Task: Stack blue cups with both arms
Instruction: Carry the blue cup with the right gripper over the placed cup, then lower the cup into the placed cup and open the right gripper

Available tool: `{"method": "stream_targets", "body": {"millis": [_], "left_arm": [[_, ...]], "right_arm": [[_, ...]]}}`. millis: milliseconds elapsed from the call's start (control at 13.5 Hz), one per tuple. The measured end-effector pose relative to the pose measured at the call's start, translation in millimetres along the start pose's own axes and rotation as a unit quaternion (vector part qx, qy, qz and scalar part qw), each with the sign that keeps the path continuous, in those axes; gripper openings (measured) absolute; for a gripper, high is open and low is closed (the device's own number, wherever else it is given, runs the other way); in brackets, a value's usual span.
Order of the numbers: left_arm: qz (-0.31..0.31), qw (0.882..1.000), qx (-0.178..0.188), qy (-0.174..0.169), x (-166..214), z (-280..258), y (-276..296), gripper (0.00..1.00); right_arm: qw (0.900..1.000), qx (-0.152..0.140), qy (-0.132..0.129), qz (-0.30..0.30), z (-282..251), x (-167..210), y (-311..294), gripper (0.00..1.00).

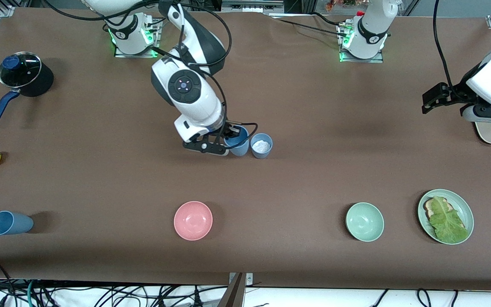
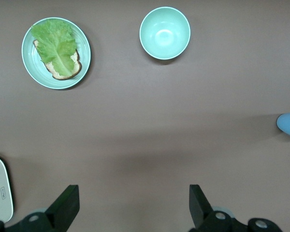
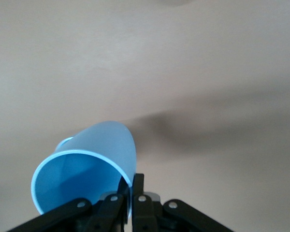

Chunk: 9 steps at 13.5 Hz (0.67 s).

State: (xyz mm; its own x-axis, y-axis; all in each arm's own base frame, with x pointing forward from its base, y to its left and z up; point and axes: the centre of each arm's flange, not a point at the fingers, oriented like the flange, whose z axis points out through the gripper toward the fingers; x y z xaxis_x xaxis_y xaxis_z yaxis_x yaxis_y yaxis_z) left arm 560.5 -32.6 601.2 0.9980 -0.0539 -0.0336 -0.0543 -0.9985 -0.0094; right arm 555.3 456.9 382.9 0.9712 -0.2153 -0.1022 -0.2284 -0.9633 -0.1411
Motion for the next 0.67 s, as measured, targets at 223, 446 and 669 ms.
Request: {"method": "stream_targets", "body": {"millis": [223,446,669], "left_arm": [[0.001,1.000,0.000,0.000,0,0,2,1.00],[0.002,1.000,0.000,0.000,0,0,2,1.00],[0.002,1.000,0.000,0.000,0,0,3,1.00]], "right_arm": [[1.000,0.005,-0.001,-0.008,3,-16,-22,0.04],[1.000,0.000,-0.008,-0.020,14,-34,-35,0.04],[1.000,-0.007,-0.014,-0.023,27,-37,-36,0.04]]}}
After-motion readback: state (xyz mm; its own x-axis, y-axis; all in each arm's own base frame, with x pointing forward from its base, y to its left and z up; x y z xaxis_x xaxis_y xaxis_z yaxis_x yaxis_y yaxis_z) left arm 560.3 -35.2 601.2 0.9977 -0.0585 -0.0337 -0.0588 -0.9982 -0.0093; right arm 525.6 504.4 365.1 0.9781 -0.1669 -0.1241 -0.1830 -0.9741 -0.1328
